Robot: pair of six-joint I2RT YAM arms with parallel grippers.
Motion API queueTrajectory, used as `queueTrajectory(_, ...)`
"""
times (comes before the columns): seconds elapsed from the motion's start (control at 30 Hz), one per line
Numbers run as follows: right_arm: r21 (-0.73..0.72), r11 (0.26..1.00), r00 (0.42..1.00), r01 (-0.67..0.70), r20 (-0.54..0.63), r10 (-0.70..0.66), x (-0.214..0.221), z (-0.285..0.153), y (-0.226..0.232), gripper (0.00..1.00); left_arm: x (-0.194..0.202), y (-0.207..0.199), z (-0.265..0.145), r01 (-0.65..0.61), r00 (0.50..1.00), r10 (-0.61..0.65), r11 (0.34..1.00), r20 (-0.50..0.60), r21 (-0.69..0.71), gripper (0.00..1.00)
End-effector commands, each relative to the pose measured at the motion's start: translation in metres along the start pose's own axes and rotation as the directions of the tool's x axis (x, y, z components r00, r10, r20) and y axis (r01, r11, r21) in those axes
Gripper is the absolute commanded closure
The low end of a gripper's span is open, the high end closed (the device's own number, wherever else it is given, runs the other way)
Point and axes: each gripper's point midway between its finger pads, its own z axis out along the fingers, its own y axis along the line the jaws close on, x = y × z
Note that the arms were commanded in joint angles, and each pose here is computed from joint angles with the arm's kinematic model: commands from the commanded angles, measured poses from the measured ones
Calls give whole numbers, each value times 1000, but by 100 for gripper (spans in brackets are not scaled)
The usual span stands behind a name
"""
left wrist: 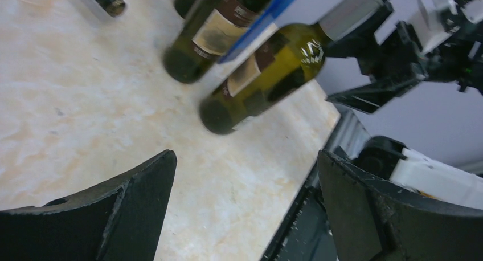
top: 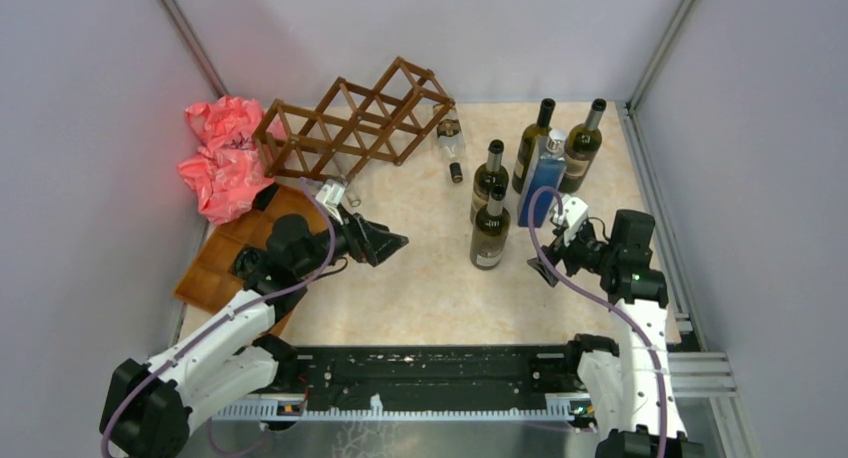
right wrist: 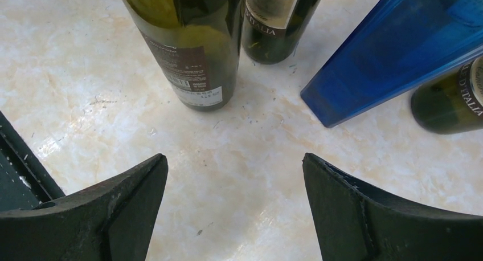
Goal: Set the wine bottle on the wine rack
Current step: Adjust the wine bottle in the wine rack.
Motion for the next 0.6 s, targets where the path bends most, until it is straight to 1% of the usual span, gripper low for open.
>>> queueTrajectory(0.0, -25, 997, 995, 75, 62, -73, -14, 0, 4, 13, 2, -49, -12, 61, 998, -61, 961, -6, 272, 1)
queueTrajectory(0.1, -47, 995, 994, 90, 72, -87, -13, 1, 10, 12, 17, -62, -17, 104, 994, -88, 927, -61, 361, 1)
queueTrajectory(0.17, -69, 992, 991, 109, 79, -104, -8, 2, 15, 12, 32, -72, -15, 120, 991, -85, 905, -103, 408, 3)
queueTrajectory(0.2, -89, 988, 989, 125, 84, -118, -4, 4, 19, 11, 40, -81, -11, 110, 990, -63, 897, -122, 429, 3)
queueTrajectory(0.23, -110, 983, 986, 147, 89, -137, 0, 5, 24, 3, 50, -90, -7, 88, 990, -30, 894, -139, 440, 3)
queueTrajectory(0.27, -129, 978, 984, 166, 93, -155, 4, 6, 29, 2, 64, -105, -2, 61, 987, 14, 888, -159, 456, 3)
queueTrajectory(0.33, -160, 968, 978, 194, 109, -178, 7, 5, 37, 2, 85, -115, 8, -20, 978, 105, 904, -178, 426, 2)
queueTrajectory(0.4, -169, 963, 974, 207, 122, -188, 7, 5, 41, 2, 91, -116, 18, -113, 977, 171, 923, -128, 369, 1)
queueTrajectory(0.47, -170, 963, 974, 210, 126, -190, 7, 4, 42, 2, 94, -116, 21, -176, 973, 215, 926, -83, 335, 1)
queueTrajectory(0.57, -173, 962, 974, 210, 126, -190, 7, 4, 42, 2, 100, -110, 21, -198, 974, 221, 934, -43, 298, 1)
